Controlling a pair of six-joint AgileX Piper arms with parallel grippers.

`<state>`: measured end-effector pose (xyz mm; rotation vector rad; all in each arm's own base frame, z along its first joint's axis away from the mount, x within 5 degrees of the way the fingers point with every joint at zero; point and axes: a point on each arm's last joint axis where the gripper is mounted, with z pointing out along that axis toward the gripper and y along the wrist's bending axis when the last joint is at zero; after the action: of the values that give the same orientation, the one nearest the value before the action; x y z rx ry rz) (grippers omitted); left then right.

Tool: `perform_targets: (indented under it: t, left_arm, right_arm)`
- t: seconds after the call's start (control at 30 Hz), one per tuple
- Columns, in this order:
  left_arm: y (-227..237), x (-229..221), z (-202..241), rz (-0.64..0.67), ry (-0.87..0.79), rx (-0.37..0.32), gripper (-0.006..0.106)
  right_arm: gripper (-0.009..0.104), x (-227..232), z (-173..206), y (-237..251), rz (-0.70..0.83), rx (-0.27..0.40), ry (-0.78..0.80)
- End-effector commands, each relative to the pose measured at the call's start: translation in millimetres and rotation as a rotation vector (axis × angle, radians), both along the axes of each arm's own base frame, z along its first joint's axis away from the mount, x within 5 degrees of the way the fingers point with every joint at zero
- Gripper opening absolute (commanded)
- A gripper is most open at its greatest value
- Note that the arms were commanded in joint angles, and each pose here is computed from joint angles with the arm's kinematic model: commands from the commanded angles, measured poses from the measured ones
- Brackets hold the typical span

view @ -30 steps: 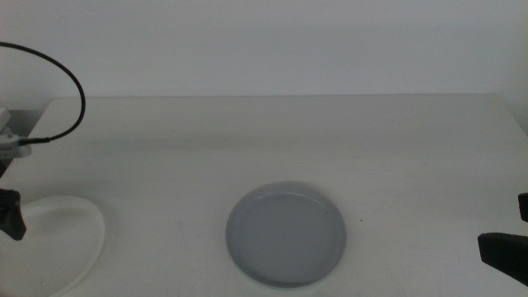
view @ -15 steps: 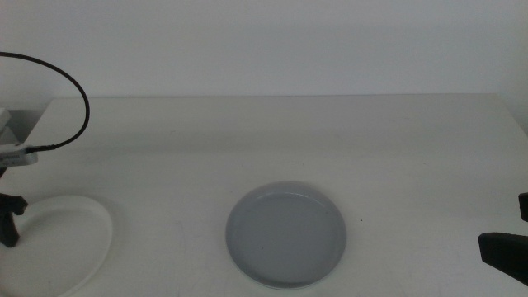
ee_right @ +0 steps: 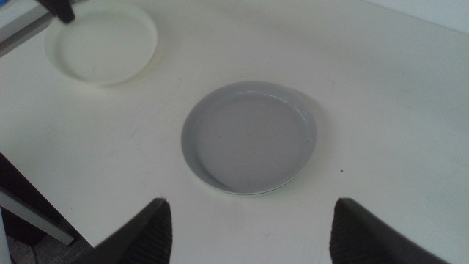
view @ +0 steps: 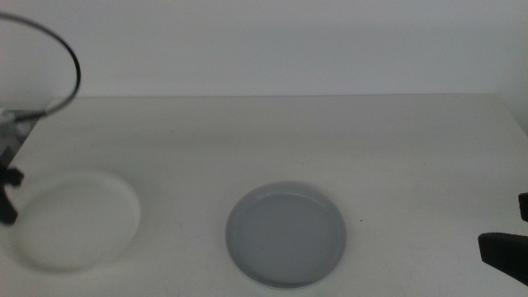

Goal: Stack the three bowls on top of each other.

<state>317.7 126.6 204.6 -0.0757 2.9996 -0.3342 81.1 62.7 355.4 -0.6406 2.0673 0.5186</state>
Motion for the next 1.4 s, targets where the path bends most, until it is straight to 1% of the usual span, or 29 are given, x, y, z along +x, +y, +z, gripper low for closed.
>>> perform_targets:
  t: [0.0,0.1,0.2,0.33,0.53,0.67,0.77,0.87,1.03,1.2,1.27,1.3,1.37]
  left_arm:
    - [-15.9,-0.3,51.3,0.020,-0.130,-0.074,0.000]
    - [-43.7,6.4,76.7,-0.037,-0.178,-0.121,0.000]
    - [-85.8,18.2,91.5,-0.108,-0.194,-0.132,0.000]
    - [-146.1,29.6,100.2,-0.189,-0.218,-0.153,0.000]
    - [-225.1,34.2,89.9,-0.331,-0.208,-0.181,0.000]
    - [-260.9,32.5,73.0,-0.408,-0.173,-0.188,0.000]
    - [-278.0,31.7,61.8,-0.446,-0.152,-0.189,0.000]
    - [-292.1,33.6,53.0,-0.462,-0.169,-0.188,0.000]
    - [-301.0,37.4,37.5,-0.469,-0.149,-0.184,0.000]
    - [-303.6,41.1,28.1,-0.452,-0.136,-0.199,0.001]
    - [-303.8,41.1,28.2,-0.451,-0.137,-0.201,0.006]
    - [-304.0,41.3,29.1,-0.450,-0.140,-0.204,0.011]
    - [-304.8,42.4,32.0,-0.449,-0.149,-0.210,0.025]
  right_arm:
    - [0.054,2.1,12.8,0.3,-0.016,0.045,-0.069]
    - [0.054,2.1,12.8,0.3,-0.016,0.045,-0.069]
    - [0.054,2.1,12.8,0.3,-0.016,0.045,-0.069]
    - [0.054,2.1,12.8,0.3,-0.016,0.045,-0.069]
    - [0.054,2.1,12.8,0.3,-0.016,0.045,-0.069]
    - [0.054,2.1,12.8,0.3,-0.016,0.045,-0.069]
    - [0.054,2.1,12.8,0.3,-0.016,0.045,-0.069]
    - [0.054,2.1,12.8,0.3,-0.016,0.045,-0.069]
    - [0.054,2.1,12.7,0.3,-0.016,0.045,-0.069]
    - [0.054,2.1,12.7,0.3,-0.016,0.045,-0.069]
    - [0.054,2.1,12.7,0.3,-0.016,0.045,-0.069]
    - [0.054,2.1,12.7,0.3,-0.016,0.045,-0.069]
    - [0.054,2.1,12.7,0.3,-0.016,0.045,-0.069]
